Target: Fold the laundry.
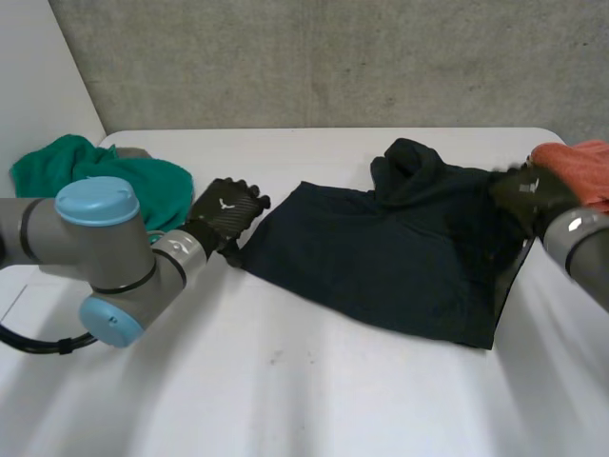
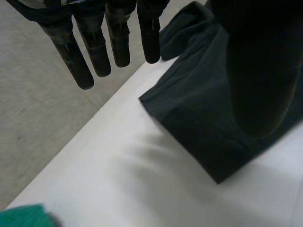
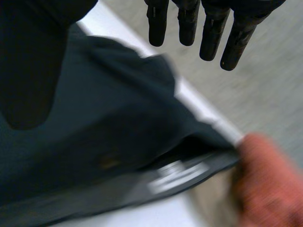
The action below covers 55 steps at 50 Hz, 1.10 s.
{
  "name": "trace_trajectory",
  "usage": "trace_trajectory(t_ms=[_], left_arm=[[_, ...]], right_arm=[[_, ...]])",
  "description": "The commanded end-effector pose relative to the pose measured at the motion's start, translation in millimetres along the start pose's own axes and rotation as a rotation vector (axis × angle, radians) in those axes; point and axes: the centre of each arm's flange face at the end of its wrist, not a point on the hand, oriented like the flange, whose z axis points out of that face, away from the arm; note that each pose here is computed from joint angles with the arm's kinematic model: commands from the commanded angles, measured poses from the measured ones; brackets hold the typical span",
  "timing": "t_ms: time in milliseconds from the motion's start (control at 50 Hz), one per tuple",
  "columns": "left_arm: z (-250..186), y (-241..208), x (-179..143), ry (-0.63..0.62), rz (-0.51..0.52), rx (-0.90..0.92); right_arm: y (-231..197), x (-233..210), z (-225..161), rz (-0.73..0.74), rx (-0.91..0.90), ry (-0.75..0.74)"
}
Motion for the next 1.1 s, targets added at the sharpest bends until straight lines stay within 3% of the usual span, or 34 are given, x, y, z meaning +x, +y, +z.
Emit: trace_trajectory(t_ms=[20, 180, 320, 580, 860, 1100], left_arm=[[19.2, 13.4, 5.9, 0.064, -0.008, 0.009], [26.9, 21.5, 8.9, 0.096, -0.026, -0.031], [28.6, 20.9, 9.5, 0.099, -0.026, -0.03], [16.3, 9.8, 20.4, 0.13, -0.027, -0.048], [9.1, 11.5, 20.2, 0.113, -0.037, -0.077], [17.7, 18.2, 22.5, 0.096, -0.034, -0.075]], right_arm=[[31.7, -43.7, -36.3, 0.177, -0.166, -0.13], [48.0, -72.1, -35.0, 0.148, -0.079, -0.116], [66.3, -81.3, -25.6, 0.124, -0.131, -0.08], [61.2, -79.2, -18.4, 0.079, -0.061, -0.036], [0.6, -76.4, -47.8, 0.048, 0.14, -0.021], [-9.2, -73.6, -60.0, 0.046, 0.142, -0.025]])
